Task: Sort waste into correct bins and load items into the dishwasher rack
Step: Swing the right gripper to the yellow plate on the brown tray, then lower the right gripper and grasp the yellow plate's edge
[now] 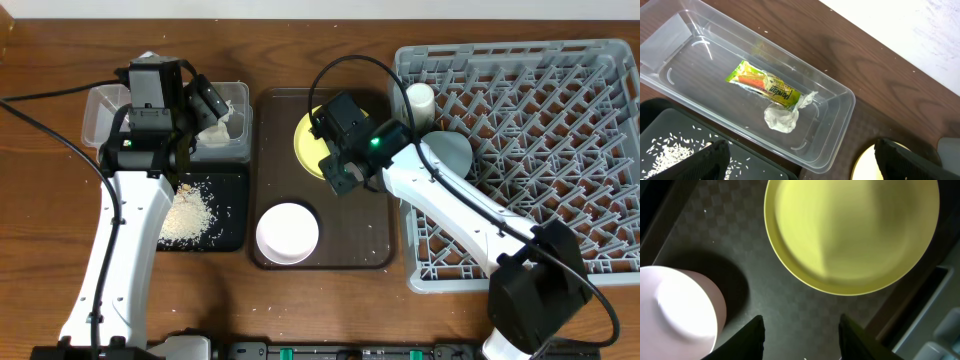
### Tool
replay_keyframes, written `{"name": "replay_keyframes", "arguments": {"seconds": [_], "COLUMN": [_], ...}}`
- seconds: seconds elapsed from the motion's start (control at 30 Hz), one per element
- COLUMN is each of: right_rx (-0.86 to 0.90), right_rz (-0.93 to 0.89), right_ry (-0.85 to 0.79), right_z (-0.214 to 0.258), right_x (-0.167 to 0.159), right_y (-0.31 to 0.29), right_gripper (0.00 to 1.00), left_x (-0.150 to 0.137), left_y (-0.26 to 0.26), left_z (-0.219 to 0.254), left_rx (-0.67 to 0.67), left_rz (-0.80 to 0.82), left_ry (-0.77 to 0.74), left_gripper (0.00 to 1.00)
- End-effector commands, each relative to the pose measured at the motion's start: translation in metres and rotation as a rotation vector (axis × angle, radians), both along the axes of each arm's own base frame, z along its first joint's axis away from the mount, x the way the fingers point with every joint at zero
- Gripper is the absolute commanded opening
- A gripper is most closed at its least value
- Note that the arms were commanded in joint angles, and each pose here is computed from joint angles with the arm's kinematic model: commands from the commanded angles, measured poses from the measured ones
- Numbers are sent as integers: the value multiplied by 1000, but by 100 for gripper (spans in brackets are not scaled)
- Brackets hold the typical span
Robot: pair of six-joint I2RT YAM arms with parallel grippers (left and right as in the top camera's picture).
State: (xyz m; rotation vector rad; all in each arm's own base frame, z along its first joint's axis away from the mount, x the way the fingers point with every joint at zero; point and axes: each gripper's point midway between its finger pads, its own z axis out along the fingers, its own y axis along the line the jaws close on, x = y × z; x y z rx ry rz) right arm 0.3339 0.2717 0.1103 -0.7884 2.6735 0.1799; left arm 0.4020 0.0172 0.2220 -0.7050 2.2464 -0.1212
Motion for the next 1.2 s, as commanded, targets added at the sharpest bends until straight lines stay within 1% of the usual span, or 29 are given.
{"name": "replay_keyframes", "arguments": {"seconds": [0.0,0.17,0.5,0.7,0.97,1.17], "right_rx": [-14,-9,-18,-19,-19,-17], "right_rz": [7,9,9,12,207,262], "right_ry": [5,-2,8,8,-35,-64], "right_z": [-6,-8,-34,-39,-51,-84], "right_x": [-1,0,-6,-7,-16,-11], "right_y": [0,1,-4,-5,16,33], "right_gripper": [47,47,48,50,52,52], "left_x": [3,3,3,3,3,3], "left_y": [3,3,3,3,3,3], "left_z": [4,4,4,4,4,4], "left_rx": [5,6,6,6,5,6], "left_rz": [7,7,7,7,7,7], "left_ry": [-10,-10,-10,-10,-10,-10], "left_gripper": [95,95,95,95,95,95]}}
